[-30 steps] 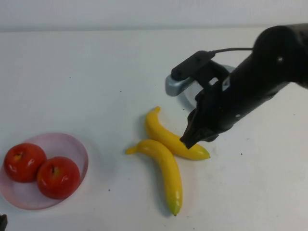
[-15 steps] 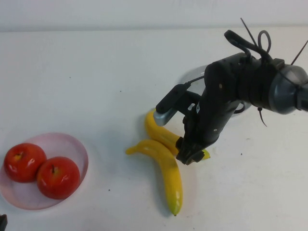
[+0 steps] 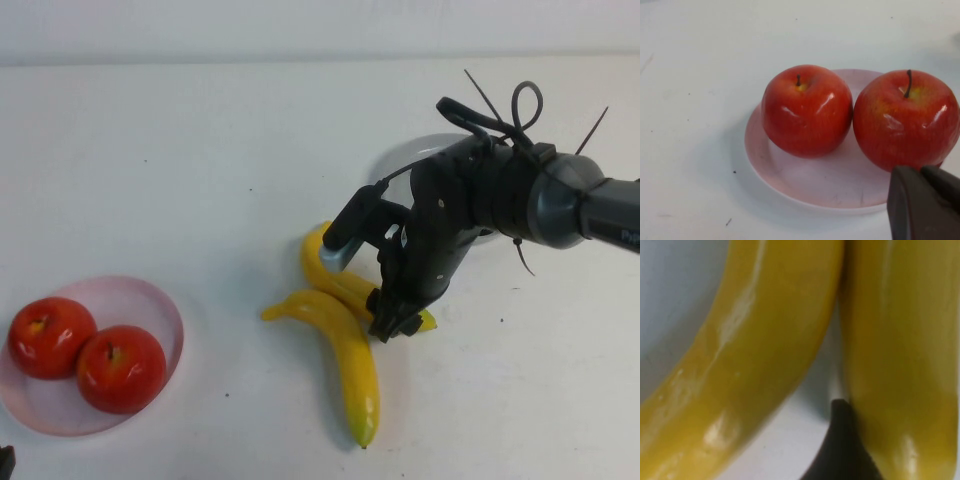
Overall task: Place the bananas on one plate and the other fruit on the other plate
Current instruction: Put another type of fruit in the right plate
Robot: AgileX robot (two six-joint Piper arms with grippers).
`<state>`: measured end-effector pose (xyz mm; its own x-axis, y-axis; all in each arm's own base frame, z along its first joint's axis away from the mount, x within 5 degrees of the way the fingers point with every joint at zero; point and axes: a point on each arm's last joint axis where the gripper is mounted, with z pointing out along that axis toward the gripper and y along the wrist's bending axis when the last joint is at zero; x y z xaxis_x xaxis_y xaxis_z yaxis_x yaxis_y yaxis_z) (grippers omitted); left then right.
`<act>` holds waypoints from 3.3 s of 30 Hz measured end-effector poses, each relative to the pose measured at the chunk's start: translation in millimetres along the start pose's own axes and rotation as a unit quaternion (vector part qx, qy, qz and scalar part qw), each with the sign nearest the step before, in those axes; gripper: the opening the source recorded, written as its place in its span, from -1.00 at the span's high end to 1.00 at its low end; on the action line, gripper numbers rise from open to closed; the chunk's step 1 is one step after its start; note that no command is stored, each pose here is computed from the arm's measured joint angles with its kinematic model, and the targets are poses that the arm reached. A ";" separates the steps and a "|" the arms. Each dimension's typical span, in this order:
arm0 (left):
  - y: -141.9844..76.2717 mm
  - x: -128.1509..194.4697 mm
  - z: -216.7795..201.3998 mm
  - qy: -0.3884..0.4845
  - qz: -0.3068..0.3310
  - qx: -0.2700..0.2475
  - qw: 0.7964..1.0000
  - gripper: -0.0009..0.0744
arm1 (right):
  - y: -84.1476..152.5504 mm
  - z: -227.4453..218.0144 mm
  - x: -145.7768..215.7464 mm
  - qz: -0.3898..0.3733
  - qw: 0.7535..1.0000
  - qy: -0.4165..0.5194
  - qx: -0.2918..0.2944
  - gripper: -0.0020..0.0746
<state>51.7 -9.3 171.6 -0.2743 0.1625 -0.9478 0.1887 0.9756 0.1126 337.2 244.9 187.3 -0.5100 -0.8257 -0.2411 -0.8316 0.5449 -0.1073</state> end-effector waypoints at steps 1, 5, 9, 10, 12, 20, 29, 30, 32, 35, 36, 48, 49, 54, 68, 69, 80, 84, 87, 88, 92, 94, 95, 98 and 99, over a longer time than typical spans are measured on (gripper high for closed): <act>0.0 0.0 0.0 0.000 0.000 0.000 1.000 0.97 | -0.2 1.9 -0.3 -0.001 1.000 -0.001 0.001 -0.19; 0.0 0.0 0.0 0.000 0.000 0.000 1.000 0.97 | -1.3 5.9 -2.5 -0.002 1.000 -0.011 0.006 -0.17; 0.0 0.0 0.0 0.000 0.000 0.000 1.000 0.97 | -1.9 8.3 -3.9 -0.003 1.000 -0.017 0.009 0.05; 0.0 0.0 0.0 0.000 0.000 0.000 1.000 0.97 | -2.2 8.2 -4.3 -0.003 1.000 -0.019 0.011 0.11; 0.0 0.0 0.0 0.000 0.000 0.000 1.000 0.97 | -2.7 8.2 -4.9 -0.005 1.000 -0.023 0.014 0.13; 0.0 0.0 0.0 0.000 0.000 0.000 1.000 0.97 | -9.1 -1.9 -11.4 0.032 0.999 -0.024 0.035 0.13; 0.1 0.0 0.0 0.000 0.001 0.000 1.000 0.97 | -61.5 -31.4 -14.9 0.210 0.967 -0.060 0.129 0.13; 0.1 0.0 0.0 0.000 0.001 0.000 1.000 0.97 | -72.7 -33.5 -10.4 0.237 0.960 -0.063 0.133 0.13; 0.1 0.0 0.0 0.000 0.001 0.000 1.000 0.97 | -93.5 -35.7 0.5 0.280 0.948 -0.065 0.138 0.13; 0.1 0.0 0.0 0.000 0.001 0.000 1.000 0.97 | -124.6 -37.5 21.1 0.343 0.927 -0.066 0.134 0.13; 0.1 0.0 0.0 0.000 0.001 0.000 1.000 0.97 | -132.3 -37.9 27.3 0.360 0.921 -0.066 0.130 0.13; 0.1 0.0 0.0 0.000 0.001 0.000 1.000 0.97 | -141.5 -2.4 29.4 0.363 0.927 -0.044 0.081 0.13; 0.1 0.0 0.0 0.000 0.001 0.000 1.000 0.97 | -142.0 -1.1 27.2 0.362 0.928 -0.045 0.080 0.13; 0.1 0.0 0.0 0.000 0.001 0.000 1.000 0.97 | -147.1 5.0 15.9 0.363 0.928 -0.039 0.074 0.13; 0.1 0.0 0.0 0.000 0.001 0.000 1.000 0.97 | -152.3 -12.2 6.8 0.371 0.926 0.027 0.058 -0.57; 0.1 0.0 0.0 0.000 0.001 0.000 1.000 0.97 | -153.7 -18.8 4.0 0.372 0.926 0.021 0.059 -0.55; 0.1 0.0 0.0 0.000 0.001 0.000 1.000 0.97 | -97.1 -58.0 -52.2 0.297 0.953 -0.060 -0.025 -0.24; 0.1 0.0 0.0 0.000 0.001 0.000 1.000 0.97 | -39.4 -58.7 -79.1 0.224 0.973 -0.056 -0.026 -0.22; 0.1 0.0 0.0 0.000 0.001 0.000 1.000 0.97 | -8.2 -63.7 -82.6 0.193 0.979 -0.048 -0.035 -0.22; 0.1 0.0 0.0 0.000 0.001 0.000 1.000 0.97 | -2.5 -68.4 -80.7 0.187 0.981 -0.047 -0.036 -0.22; 0.1 0.0 0.0 0.000 0.001 0.000 1.000 0.97 | 8.2 -84.8 -62.7 0.182 0.982 -0.032 -0.038 -0.22; 0.1 0.0 0.0 0.000 0.001 0.000 1.000 0.97 | 11.0 -94.3 -52.4 0.181 0.982 -0.028 -0.037 -0.22; 0.1 0.0 0.0 0.000 0.001 0.000 1.000 0.97 | 12.2 -96.9 -48.6 0.181 0.982 -0.026 -0.037 -0.22; 0.1 0.0 0.0 0.000 0.001 0.000 1.000 0.97 | 19.6 -97.8 -35.6 0.187 0.981 -0.010 -0.056 -0.22; 0.1 0.0 0.0 0.000 0.001 0.000 1.000 0.97 | 21.4 -93.0 -31.9 0.188 0.980 0.001 -0.060 -0.22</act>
<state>51.7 -9.2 171.6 -0.2741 0.1639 -0.9476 0.1886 0.9754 0.1142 315.2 269.4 282.4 -0.7859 -0.5699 -0.2398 -0.6043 0.7902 0.1025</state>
